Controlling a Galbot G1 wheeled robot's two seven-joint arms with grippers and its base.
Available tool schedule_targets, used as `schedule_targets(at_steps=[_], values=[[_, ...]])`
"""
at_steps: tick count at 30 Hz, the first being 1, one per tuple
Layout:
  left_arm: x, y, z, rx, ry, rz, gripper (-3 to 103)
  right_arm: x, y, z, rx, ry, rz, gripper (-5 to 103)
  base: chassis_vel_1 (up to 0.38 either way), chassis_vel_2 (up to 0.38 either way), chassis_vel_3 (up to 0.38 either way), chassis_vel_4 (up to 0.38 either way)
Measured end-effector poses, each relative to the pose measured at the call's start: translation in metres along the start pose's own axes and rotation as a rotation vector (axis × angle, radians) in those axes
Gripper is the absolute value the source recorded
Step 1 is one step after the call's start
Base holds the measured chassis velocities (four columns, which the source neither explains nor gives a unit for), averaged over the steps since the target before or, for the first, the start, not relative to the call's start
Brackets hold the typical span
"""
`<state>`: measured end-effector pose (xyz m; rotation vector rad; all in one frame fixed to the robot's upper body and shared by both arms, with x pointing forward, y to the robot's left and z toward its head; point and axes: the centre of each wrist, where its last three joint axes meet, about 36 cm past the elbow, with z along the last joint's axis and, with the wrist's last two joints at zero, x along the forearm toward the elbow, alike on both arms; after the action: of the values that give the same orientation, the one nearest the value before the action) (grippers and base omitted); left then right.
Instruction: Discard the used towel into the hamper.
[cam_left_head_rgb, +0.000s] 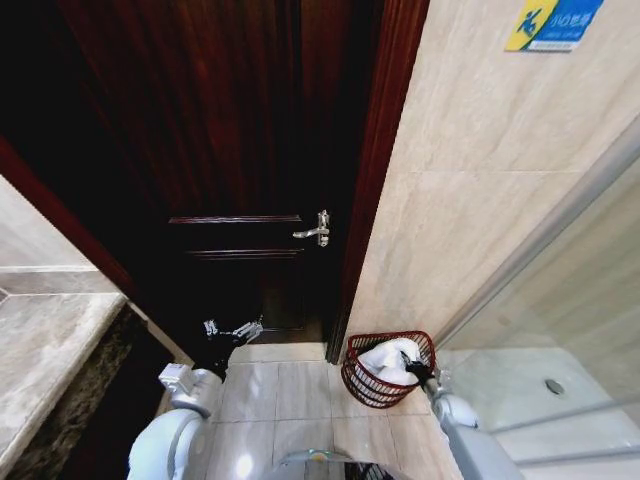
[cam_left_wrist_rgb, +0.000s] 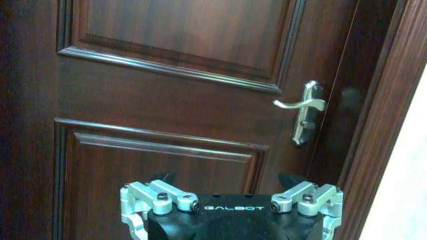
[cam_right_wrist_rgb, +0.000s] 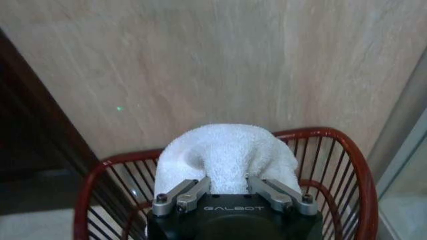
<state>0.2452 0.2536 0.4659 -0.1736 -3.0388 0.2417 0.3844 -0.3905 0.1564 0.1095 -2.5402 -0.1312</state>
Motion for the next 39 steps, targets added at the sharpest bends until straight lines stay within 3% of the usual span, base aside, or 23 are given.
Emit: schedule_targets(at_steps=[21,31,39], values=[[0.000,0.000,0.000,0.000,0.000,0.000,100,-0.059,-0.007,0.002,-0.003,0.108,0.012,11,0.000,0.000,0.000,0.000],[0.000,0.000,0.000,0.000,0.000,0.000,100,-0.072,0.023,0.006,0.014,0.140,-0.018,11,0.000,0.000,0.000,0.000],[0.000,0.000,0.000,0.000,0.000,0.000,100,-0.073,0.029,0.009,0.010,0.138,-0.008,11,0.000,0.000,0.000,0.000]])
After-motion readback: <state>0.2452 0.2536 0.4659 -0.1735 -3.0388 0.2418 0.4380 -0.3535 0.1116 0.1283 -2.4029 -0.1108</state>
